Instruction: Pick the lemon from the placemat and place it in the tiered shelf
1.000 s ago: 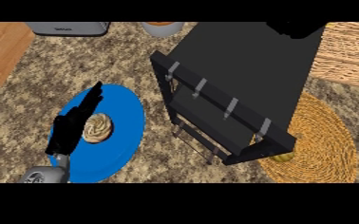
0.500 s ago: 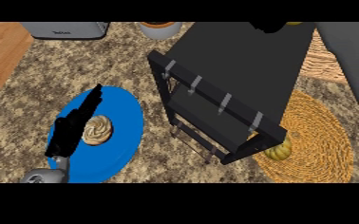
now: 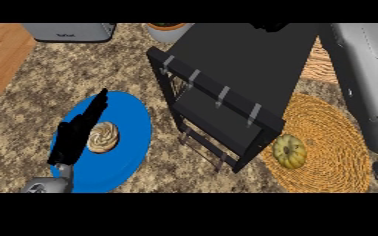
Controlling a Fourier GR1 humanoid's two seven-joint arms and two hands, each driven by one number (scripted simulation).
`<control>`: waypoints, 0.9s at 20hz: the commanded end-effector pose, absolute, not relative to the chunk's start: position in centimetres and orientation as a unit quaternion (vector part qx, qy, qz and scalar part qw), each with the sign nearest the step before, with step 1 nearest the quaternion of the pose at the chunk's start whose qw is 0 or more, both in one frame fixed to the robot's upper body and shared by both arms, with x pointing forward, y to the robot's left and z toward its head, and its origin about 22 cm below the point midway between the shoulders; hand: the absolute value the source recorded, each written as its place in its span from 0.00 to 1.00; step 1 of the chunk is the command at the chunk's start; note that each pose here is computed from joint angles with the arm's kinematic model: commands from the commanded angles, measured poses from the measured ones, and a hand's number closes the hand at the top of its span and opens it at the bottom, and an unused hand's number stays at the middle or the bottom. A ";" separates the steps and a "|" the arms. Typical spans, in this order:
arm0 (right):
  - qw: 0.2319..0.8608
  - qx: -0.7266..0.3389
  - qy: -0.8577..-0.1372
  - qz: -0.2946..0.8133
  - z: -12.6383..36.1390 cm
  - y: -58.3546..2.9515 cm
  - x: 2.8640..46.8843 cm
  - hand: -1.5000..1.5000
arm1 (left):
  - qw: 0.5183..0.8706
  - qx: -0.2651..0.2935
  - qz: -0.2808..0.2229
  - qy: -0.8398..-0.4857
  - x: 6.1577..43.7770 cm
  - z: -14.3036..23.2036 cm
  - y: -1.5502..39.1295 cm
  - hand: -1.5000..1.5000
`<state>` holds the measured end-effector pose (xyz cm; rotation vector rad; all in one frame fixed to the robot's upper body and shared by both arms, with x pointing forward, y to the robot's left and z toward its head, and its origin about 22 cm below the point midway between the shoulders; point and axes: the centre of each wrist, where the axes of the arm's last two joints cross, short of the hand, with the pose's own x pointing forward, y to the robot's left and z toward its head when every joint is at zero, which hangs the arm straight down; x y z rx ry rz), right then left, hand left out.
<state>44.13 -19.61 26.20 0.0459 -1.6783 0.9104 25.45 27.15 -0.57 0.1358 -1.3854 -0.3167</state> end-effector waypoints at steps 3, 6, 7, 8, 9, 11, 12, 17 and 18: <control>0.643 0.135 -0.712 0.246 21.2 -17.2 45.1 0.00 | 0.775 0.048 -0.141 -0.615 24.0 -2.4 26.4 0.50; 0.644 0.104 -0.739 0.169 24.4 -19.1 45.5 0.00 | 0.782 0.050 -0.131 -0.608 24.3 -2.3 26.6 0.50; 0.643 0.095 -0.748 0.139 22.3 -19.9 45.5 0.00 | 0.778 0.044 -0.136 -0.612 24.9 -2.6 26.3 0.50; 0.635 0.081 -0.758 0.124 24.0 -21.1 45.3 0.00 | 0.775 0.054 -0.140 -0.613 24.9 -1.8 27.7 0.50; 0.637 0.066 -0.763 0.093 22.9 -21.8 45.4 0.00 | 0.779 0.049 -0.132 -0.611 24.1 -3.0 27.1 0.50; 0.632 0.027 -0.772 0.064 25.6 -24.7 45.4 0.00 | 0.773 0.049 -0.145 -0.616 24.4 -2.5 26.6 0.50; 0.629 0.013 -0.776 0.032 25.2 -26.6 45.3 0.00 | 0.775 0.048 -0.146 -0.613 23.6 -2.5 26.8 0.50; 0.652 -0.039 -0.757 0.013 26.5 -35.7 44.0 0.00 | 0.764 0.048 -0.147 -0.626 24.9 -2.0 26.0 0.50; 0.660 -0.042 -0.750 0.018 26.1 -35.8 44.1 0.00 | 0.773 0.049 -0.140 -0.617 24.9 -2.7 25.5 0.50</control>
